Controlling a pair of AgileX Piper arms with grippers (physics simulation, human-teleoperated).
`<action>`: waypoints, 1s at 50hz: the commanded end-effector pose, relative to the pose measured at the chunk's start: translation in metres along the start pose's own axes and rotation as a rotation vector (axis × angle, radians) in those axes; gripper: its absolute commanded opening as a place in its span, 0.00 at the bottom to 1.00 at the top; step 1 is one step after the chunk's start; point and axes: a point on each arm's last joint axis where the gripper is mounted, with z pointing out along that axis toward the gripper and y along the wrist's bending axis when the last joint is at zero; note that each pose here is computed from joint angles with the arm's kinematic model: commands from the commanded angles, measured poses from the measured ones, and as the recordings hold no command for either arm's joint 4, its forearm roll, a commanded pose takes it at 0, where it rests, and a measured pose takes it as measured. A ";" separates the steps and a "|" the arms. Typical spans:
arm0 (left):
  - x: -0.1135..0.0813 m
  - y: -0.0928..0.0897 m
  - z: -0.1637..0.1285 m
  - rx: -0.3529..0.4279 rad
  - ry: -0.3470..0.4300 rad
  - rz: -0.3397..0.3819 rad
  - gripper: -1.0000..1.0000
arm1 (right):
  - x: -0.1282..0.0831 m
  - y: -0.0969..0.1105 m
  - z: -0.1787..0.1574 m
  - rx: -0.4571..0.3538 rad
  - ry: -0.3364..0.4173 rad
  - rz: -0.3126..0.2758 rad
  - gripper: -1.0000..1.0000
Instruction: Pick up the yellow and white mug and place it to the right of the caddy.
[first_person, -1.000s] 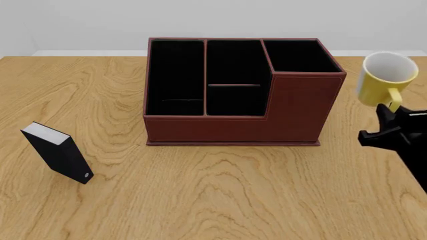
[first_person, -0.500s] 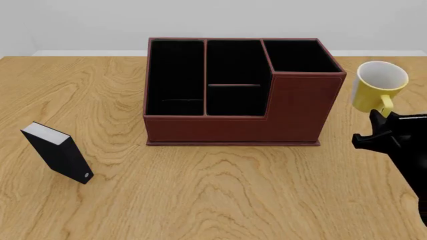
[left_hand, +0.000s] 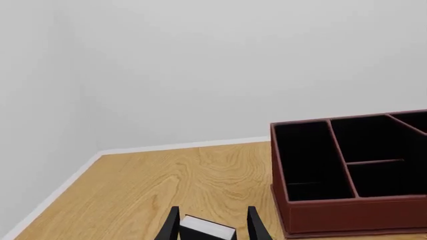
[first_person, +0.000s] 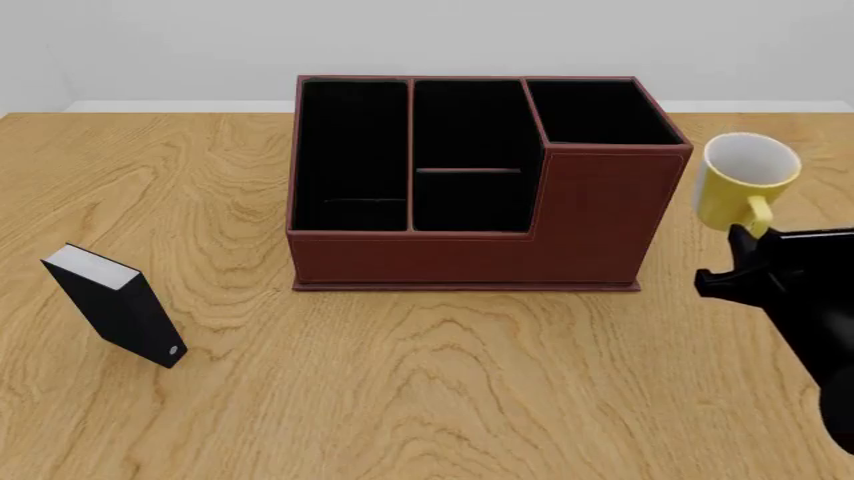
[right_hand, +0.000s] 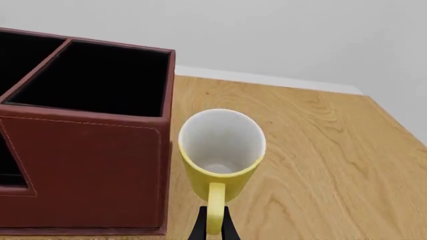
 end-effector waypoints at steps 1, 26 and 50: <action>-0.002 0.000 -0.001 -0.002 -0.003 0.001 1.00 | 0.006 0.000 0.008 0.003 0.012 0.019 0.00; -0.001 0.000 0.000 -0.011 0.002 0.006 1.00 | 0.028 0.003 0.023 0.001 0.054 0.041 0.00; -0.002 0.001 -0.001 -0.011 0.002 0.010 1.00 | 0.039 0.003 0.033 0.003 0.080 0.059 0.00</action>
